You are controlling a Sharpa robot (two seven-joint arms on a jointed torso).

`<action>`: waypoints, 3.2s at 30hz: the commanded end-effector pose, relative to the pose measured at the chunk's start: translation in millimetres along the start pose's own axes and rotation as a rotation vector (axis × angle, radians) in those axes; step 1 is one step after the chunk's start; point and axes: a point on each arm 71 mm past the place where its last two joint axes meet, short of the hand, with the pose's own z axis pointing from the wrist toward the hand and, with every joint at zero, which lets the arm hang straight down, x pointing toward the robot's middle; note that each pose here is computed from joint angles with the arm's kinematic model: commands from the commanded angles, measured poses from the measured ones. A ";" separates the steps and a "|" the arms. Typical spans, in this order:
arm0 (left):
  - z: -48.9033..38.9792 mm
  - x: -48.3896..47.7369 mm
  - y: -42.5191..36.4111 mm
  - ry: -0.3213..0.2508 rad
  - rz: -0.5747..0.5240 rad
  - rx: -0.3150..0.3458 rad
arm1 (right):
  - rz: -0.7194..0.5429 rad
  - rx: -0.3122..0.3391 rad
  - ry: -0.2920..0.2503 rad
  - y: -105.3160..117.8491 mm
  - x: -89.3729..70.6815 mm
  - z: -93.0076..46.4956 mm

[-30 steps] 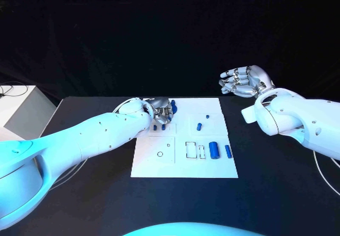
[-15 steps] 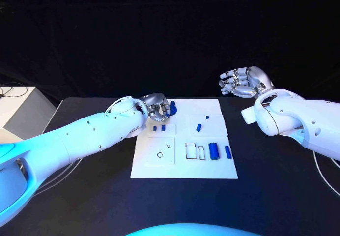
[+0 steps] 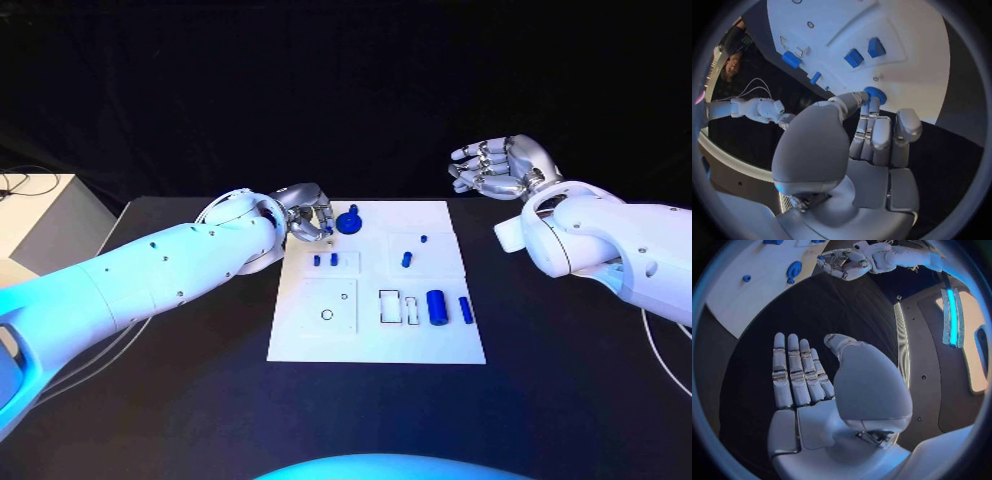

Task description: Assemble the parts on the task board

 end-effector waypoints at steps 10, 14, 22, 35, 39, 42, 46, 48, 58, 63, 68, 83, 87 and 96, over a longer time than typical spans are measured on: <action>6.9 6.6 3.5 0.043 0.044 -0.024 | 0.001 -0.010 0.017 1.2 1.7 0.3; 8.1 8.2 4.9 0.046 0.053 -0.029 | 0.001 -0.010 0.018 1.4 1.9 0.2; 8.8 10.0 4.4 0.056 0.058 -0.029 | 0.001 -0.010 0.018 1.4 1.9 0.2; 9.4 12.0 3.5 0.074 0.055 -0.030 | 0.002 -0.011 0.018 1.5 2.1 0.2; 9.8 12.6 4.4 0.079 0.056 -0.035 | 0.001 -0.011 0.018 1.4 2.0 0.2; 10.4 13.5 4.6 0.082 0.056 -0.037 | 0.001 -0.011 0.018 1.5 2.0 0.2; 11.1 14.9 4.1 0.087 0.056 -0.037 | 0.002 -0.011 0.018 1.5 2.0 0.1; 11.4 16.0 4.1 0.090 0.057 -0.037 | 0.002 -0.012 0.018 1.6 2.0 0.0; 11.6 20.3 5.0 0.110 0.060 -0.042 | 0.002 -0.012 0.018 1.6 1.8 -0.3; 11.4 21.8 3.9 0.122 0.060 -0.039 | 0.002 -0.012 0.018 1.5 1.8 -0.3; 11.3 22.8 3.4 0.128 0.061 -0.038 | 0.002 -0.012 0.018 1.5 1.7 -0.3; 10.7 24.5 5.1 0.110 0.078 -0.034 | 0.001 -0.011 0.020 1.1 1.8 0.1; 10.6 24.3 5.4 0.104 0.081 -0.035 | 0.001 -0.010 0.020 0.9 1.6 0.2; 10.6 23.7 5.5 0.094 0.082 -0.033 | 0.001 -0.010 0.021 0.5 1.9 0.4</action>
